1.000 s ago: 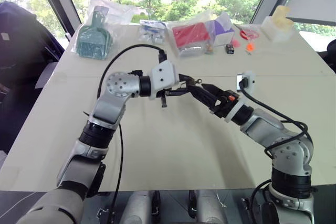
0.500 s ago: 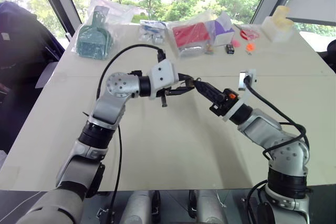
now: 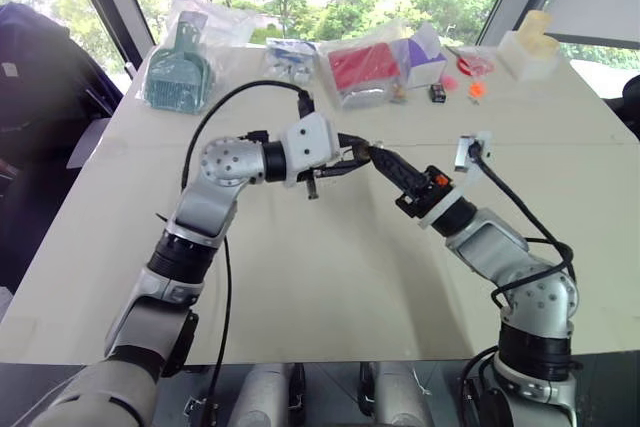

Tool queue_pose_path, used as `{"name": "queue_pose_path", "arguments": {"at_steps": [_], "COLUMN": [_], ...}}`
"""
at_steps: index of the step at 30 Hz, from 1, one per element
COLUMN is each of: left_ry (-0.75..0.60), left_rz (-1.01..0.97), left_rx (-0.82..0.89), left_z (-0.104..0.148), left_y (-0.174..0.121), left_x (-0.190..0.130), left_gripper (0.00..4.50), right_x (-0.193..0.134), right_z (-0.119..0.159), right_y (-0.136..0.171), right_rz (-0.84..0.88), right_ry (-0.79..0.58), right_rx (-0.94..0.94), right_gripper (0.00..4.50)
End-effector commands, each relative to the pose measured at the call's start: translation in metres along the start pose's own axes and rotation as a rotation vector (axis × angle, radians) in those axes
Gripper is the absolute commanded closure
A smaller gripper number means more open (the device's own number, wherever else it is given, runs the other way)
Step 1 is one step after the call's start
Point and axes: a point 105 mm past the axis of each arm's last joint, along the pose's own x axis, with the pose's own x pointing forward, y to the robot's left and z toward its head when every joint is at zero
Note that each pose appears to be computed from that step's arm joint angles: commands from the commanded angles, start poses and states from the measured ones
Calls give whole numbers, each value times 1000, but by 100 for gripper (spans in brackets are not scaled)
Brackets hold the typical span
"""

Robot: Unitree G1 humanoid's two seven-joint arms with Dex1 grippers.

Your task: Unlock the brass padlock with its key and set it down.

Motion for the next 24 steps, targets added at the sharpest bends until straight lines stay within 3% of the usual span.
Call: {"name": "queue_pose_path", "arguments": {"at_steps": [1,13,18,24], "left_ry": [-88,-165,-160,-148], "left_rz": [-5,235,218,284], "left_rx": [146,525,516,589], "left_z": [23,43,37,38], "left_y": [-9,5,2,19], "left_x": [6,9,11,7], "left_gripper": [375,375,375,375], "right_x": [2,10,11,9], "right_z": [14,11,5,9], "right_y": [-3,-20,-17,-19], "right_rz": [-35,-183,-190,-200], "right_ry": [-94,-203,-180,-186], "right_rx": [61,292,283,288], "right_gripper": [446,446,446,446]}}
